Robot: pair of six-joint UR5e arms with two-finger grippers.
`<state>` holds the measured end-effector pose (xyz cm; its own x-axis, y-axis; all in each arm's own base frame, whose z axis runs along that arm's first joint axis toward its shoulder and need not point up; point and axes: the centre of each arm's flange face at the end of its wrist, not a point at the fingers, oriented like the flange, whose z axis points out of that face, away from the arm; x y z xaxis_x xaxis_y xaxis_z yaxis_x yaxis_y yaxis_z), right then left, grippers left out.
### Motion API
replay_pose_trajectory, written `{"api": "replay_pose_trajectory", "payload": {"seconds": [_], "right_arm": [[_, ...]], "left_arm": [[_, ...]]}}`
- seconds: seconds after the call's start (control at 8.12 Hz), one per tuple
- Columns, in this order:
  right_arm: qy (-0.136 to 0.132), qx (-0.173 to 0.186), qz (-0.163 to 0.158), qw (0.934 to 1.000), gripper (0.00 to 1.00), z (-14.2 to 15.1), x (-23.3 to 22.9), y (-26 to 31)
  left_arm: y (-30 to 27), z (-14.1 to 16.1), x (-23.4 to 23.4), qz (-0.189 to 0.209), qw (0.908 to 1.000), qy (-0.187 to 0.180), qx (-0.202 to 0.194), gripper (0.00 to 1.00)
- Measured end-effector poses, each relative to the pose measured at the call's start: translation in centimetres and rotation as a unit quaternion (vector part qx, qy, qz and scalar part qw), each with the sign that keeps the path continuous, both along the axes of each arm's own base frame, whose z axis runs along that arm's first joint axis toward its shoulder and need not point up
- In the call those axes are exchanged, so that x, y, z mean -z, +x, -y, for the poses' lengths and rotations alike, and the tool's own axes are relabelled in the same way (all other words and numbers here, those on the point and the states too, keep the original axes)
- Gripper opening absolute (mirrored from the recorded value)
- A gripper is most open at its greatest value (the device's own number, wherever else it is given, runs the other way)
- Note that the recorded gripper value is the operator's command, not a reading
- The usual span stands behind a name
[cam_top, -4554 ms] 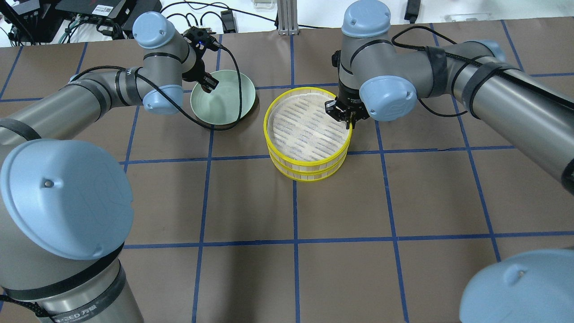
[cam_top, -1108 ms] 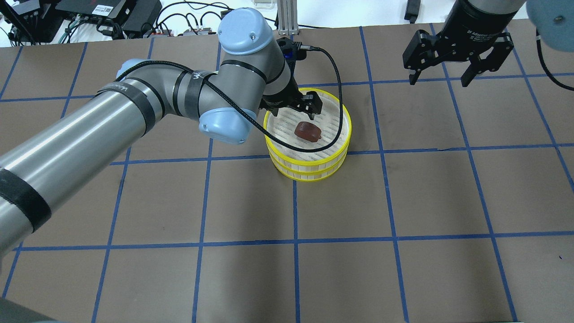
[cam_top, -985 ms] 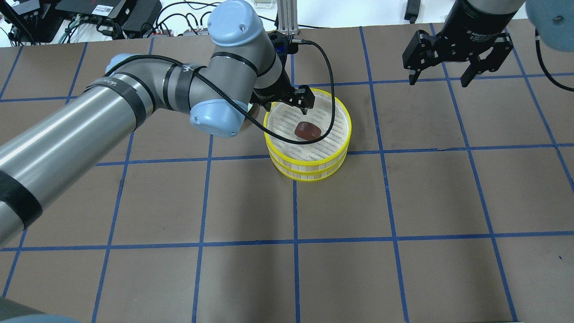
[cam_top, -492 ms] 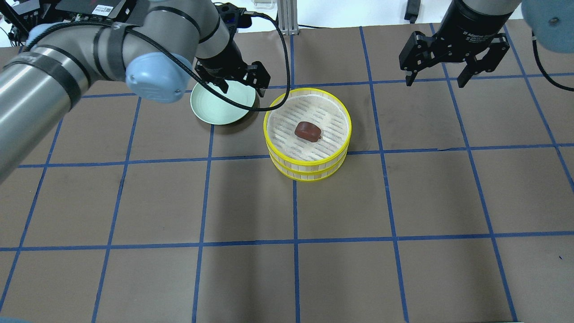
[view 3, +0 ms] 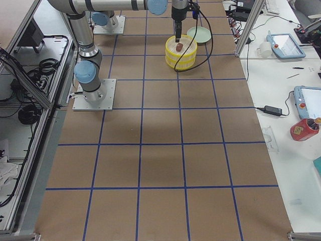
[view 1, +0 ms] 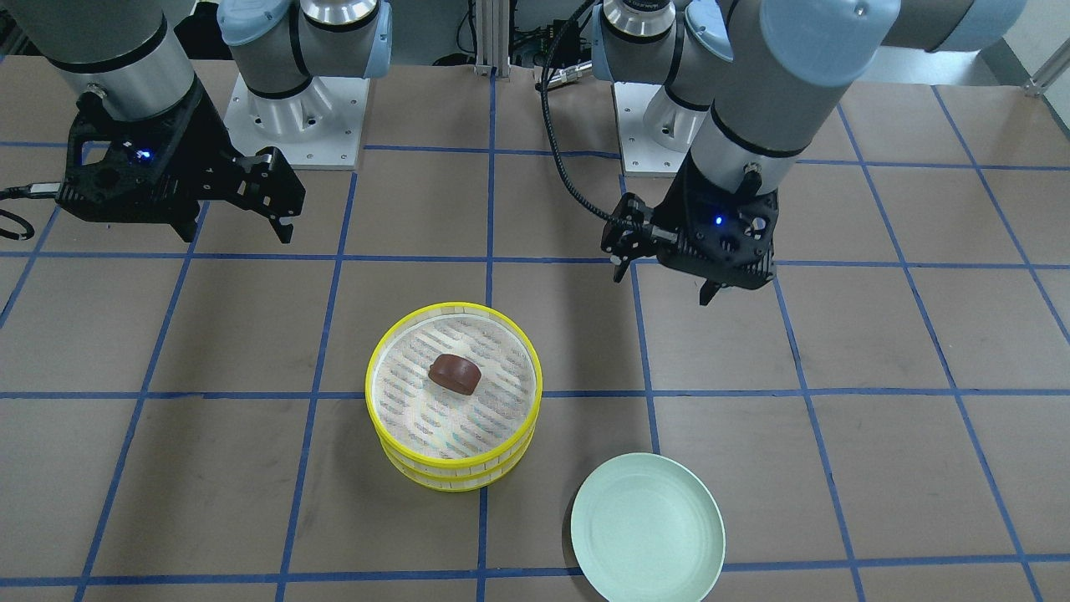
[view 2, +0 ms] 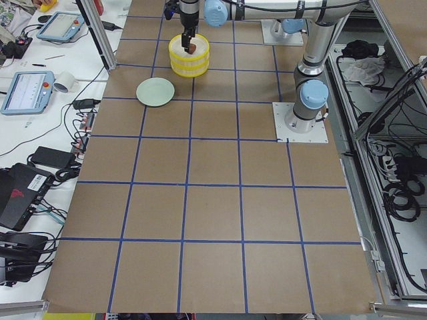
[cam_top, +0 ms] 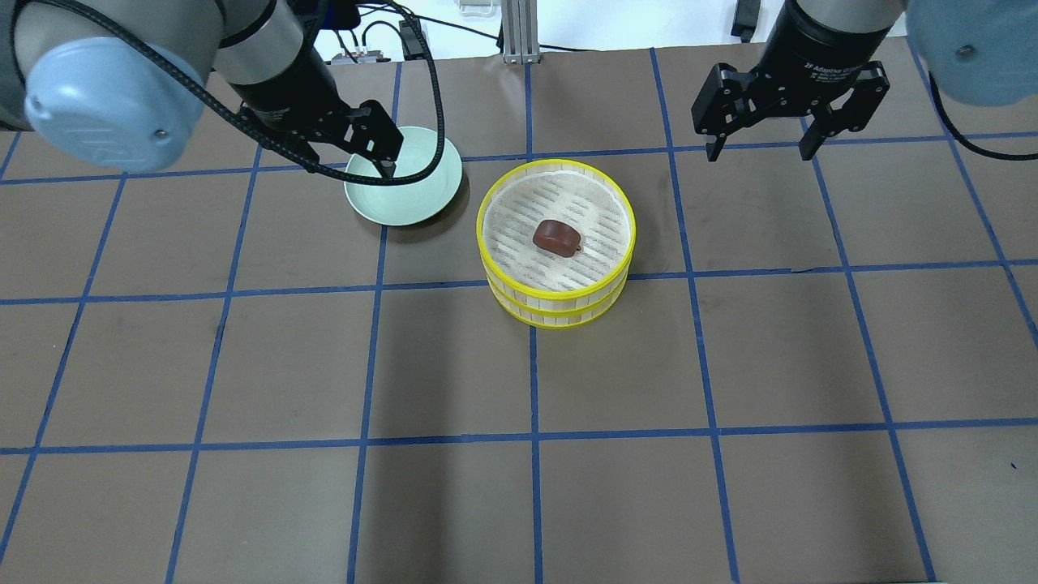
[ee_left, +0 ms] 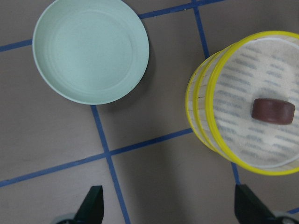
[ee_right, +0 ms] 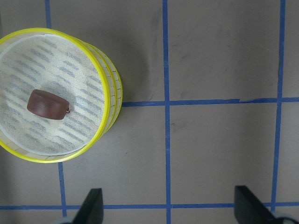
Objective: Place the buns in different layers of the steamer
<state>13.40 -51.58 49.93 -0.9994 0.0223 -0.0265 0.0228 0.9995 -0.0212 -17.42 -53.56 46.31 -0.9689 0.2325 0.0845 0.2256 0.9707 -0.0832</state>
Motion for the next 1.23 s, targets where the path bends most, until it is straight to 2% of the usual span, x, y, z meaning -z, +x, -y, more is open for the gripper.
{"api": "replay_pose_trajectory", "payload": {"seconds": [0.25,0.49,1.23], "right_arm": [[0.0,-0.002,-0.001,1.0,1.0,0.0,0.0,0.2],[-0.001,-0.003,0.0,1.0,1.0,0.0,0.0,0.3],[0.0,-0.003,-0.001,1.0,1.0,0.0,0.0,0.3]], "left_arm": [[1.2,-3.1,-2.7,0.028,0.9996,0.008,-0.006,1.0],[2.2,-5.0,-3.9,0.039,0.999,0.02,-0.013,1.0],[3.2,-5.7,-3.7,0.042,0.9982,0.038,-0.021,1.0]]}}
